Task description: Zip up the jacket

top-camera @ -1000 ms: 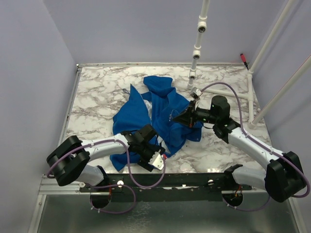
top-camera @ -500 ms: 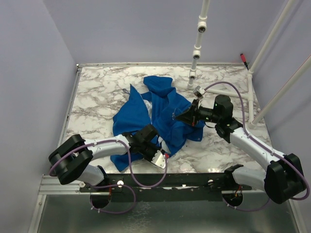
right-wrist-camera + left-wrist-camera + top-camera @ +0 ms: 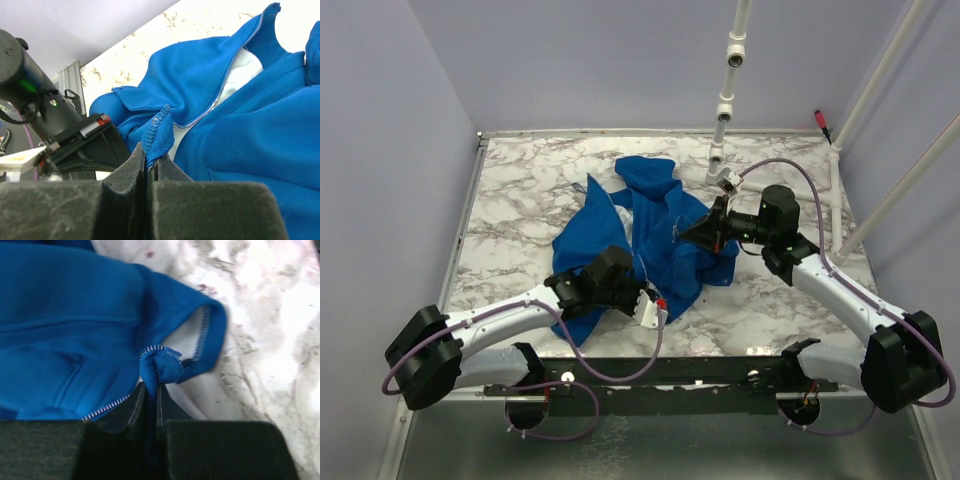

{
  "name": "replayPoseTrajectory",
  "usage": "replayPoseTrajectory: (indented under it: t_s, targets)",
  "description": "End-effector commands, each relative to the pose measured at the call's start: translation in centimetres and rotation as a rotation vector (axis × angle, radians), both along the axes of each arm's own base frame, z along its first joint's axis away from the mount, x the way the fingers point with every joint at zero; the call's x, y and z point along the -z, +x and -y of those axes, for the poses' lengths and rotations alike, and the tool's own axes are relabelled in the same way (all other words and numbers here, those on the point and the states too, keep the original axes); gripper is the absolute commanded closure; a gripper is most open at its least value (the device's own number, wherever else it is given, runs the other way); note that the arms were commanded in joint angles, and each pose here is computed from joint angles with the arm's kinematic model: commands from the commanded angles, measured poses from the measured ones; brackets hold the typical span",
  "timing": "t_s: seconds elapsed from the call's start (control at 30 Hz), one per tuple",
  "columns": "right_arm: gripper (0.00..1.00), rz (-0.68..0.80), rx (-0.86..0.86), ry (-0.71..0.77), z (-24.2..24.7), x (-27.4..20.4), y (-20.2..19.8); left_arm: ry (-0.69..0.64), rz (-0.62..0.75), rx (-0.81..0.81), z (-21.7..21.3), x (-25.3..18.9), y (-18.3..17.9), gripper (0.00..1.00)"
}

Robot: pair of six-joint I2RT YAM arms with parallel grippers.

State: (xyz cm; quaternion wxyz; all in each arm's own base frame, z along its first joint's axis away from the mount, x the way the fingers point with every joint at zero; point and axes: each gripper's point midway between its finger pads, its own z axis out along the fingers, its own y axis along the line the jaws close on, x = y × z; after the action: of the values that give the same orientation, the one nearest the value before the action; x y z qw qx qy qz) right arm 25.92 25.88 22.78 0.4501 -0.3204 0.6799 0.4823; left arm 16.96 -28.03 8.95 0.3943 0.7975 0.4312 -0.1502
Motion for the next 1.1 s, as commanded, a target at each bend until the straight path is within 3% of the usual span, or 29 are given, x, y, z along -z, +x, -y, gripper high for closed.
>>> replayPoseTrajectory:
  t_s: [0.0,0.13,0.23,0.33,0.5,0.57,0.67,0.87,0.97,1.07]
  targets:
    - [0.99,0.052,-0.027,0.000,-0.2,-1.5,0.5,-0.172,0.138,-0.218,0.2,-7.0,4.5,1.00]
    - [0.99,0.090,-0.046,0.015,-0.4,-3.1,0.7,-0.424,0.326,-0.489,-1.8,-14.9,9.5,1.00]
    - [0.99,0.093,-0.075,0.020,-0.9,-3.8,0.9,-0.544,0.388,-0.560,-3.3,-19.2,10.3,1.00]
    - [0.99,0.097,-0.111,0.025,-1.5,-4.5,0.9,-0.648,0.469,-0.573,-4.5,-22.9,9.9,1.00]
    - [0.99,0.111,-0.189,0.043,-3.2,-5.6,0.1,-0.748,0.630,-0.464,-4.9,-27.2,8.2,0.96]
    - [0.99,0.118,-0.182,0.045,-3.3,-5.7,0.3,-0.755,0.576,-0.439,-4.4,-26.5,7.6,0.87]
    - [0.99,0.102,-0.156,0.022,-3.1,-4.9,0.8,-0.657,0.392,-0.406,-3.1,-21.3,6.9,0.78]
    - [0.99,0.032,-0.157,0.026,-2.9,-3.0,-0.1,-0.544,-0.004,-0.518,-1.9,-11.0,5.9,0.86]
    - [0.99,-0.006,-0.137,0.012,-2.6,-1.6,-0.5,-0.556,-0.120,-0.611,-1.3,-9.4,6.7,0.86]
    - [0.99,-0.040,-0.102,-0.023,-2.1,0.2,-0.6,-0.557,-0.211,-0.650,-0.3,-8.7,7.0,0.80]
